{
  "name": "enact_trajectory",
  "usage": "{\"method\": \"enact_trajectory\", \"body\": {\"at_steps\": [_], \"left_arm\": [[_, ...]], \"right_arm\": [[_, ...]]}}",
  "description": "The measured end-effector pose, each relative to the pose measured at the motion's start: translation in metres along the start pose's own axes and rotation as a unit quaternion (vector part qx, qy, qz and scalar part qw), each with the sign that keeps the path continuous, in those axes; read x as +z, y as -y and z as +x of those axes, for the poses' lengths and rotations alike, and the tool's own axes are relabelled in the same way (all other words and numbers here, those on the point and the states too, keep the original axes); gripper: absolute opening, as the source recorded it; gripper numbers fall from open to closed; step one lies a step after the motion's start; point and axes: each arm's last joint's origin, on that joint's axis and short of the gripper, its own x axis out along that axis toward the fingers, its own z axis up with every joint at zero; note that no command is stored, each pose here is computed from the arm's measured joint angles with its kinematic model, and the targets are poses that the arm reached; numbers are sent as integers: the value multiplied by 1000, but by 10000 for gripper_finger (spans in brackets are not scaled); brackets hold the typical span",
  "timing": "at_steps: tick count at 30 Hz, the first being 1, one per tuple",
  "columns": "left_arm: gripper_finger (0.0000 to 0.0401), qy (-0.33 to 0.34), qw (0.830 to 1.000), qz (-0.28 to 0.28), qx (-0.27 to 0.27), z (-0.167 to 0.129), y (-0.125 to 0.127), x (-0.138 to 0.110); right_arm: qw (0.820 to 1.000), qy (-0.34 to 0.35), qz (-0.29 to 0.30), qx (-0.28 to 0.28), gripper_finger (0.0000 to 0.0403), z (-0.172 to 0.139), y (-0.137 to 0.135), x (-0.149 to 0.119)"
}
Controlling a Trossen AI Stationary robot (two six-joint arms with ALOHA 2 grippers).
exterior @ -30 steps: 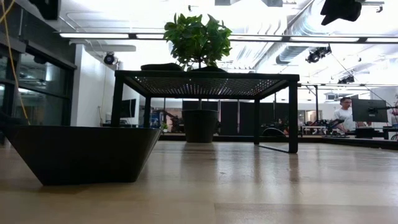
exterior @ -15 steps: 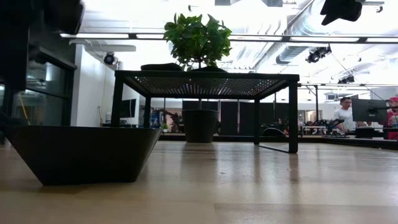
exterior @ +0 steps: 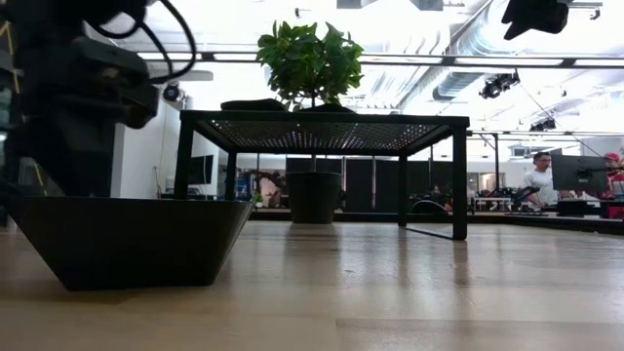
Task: Pick & Place Mini shaped plates
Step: Stack the black leaf-shaped plate on top of the other black leaf-shaped plates on the shelf
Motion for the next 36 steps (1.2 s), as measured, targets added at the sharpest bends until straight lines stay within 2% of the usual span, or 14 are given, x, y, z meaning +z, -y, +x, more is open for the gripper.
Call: {"method": "enact_trajectory", "body": {"at_steps": [7, 16, 26, 30, 36], "left_arm": [[133, -20, 1000, 12, -5, 10, 0, 12], [133, -48, 999, 19, 4, 29, 3, 10], [132, -46, 999, 29, 2, 31, 4, 10], [112, -42, 999, 29, 3, 30, 4, 10], [52, -52, 998, 40, 0, 29, 4, 10]], "right_arm": [[1000, 1, 2, 0, 154, 0, 0, 0], [1000, 2, 1, 1, 154, 0, 0, 0], [1000, 0, 1, 1, 154, 0, 0, 0], [1000, -2, 0, 0, 154, 0, 0, 0], [1000, -2, 0, 0, 154, 0, 0, 0]]}}
